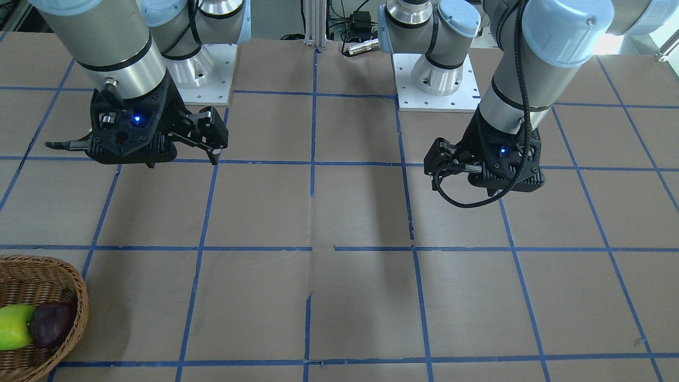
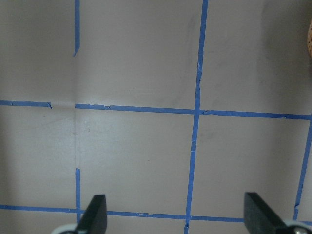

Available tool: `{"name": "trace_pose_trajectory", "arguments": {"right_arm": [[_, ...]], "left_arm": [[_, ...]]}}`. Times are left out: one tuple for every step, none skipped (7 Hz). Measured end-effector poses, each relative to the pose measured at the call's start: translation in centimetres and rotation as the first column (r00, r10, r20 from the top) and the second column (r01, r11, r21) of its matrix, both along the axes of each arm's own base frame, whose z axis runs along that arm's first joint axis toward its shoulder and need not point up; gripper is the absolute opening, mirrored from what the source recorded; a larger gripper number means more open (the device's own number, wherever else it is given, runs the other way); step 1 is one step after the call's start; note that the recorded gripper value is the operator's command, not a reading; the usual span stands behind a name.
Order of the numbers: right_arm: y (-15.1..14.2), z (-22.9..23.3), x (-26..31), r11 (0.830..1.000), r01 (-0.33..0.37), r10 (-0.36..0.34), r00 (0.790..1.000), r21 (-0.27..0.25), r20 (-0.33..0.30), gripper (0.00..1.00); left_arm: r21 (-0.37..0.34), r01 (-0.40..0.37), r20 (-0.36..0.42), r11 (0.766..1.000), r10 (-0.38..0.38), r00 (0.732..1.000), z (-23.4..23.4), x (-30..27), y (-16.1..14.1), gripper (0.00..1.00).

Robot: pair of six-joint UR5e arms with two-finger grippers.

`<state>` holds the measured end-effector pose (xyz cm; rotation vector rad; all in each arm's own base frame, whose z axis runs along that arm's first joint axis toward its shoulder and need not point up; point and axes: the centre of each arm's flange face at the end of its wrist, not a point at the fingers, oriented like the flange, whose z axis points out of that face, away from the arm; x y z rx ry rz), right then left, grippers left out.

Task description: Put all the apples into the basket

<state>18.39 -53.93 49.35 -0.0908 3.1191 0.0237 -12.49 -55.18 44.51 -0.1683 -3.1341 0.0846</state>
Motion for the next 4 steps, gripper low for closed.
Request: {"name": "trace_pose_trajectory", "arguments": {"right_arm": [[0.6, -0.1, -0.1, 1.0, 0.012, -0.012, 1.0, -0.007, 0.003, 1.0], [0.8, 0.1, -0.7, 0.999, 0.032, -0.032, 0.999, -0.016, 0.006, 1.0], [0.5, 0.4, -1.9, 0.998, 0.054, -0.054, 0.998, -0.024, 0.008, 1.0], [0.3, 0.8, -3.0, 0.997, 0.073, -0.073, 0.997, -0.028, 0.009, 1.0]], "left_arm": [[-0.002, 0.0, -0.001, 1.0, 0.0, 1.0, 0.1, 0.0, 0.0, 1.0], [-0.003, 0.001, -0.001, 1.0, -0.001, 1.0, 0.1, -0.1, 0.0, 1.0], [-0.003, 0.001, 0.0, 1.0, -0.001, 1.0, 0.1, -0.1, 0.0, 1.0], [-0.002, 0.0, 0.0, 1.0, 0.0, 1.0, 0.1, 0.0, 0.0, 1.0]]}}
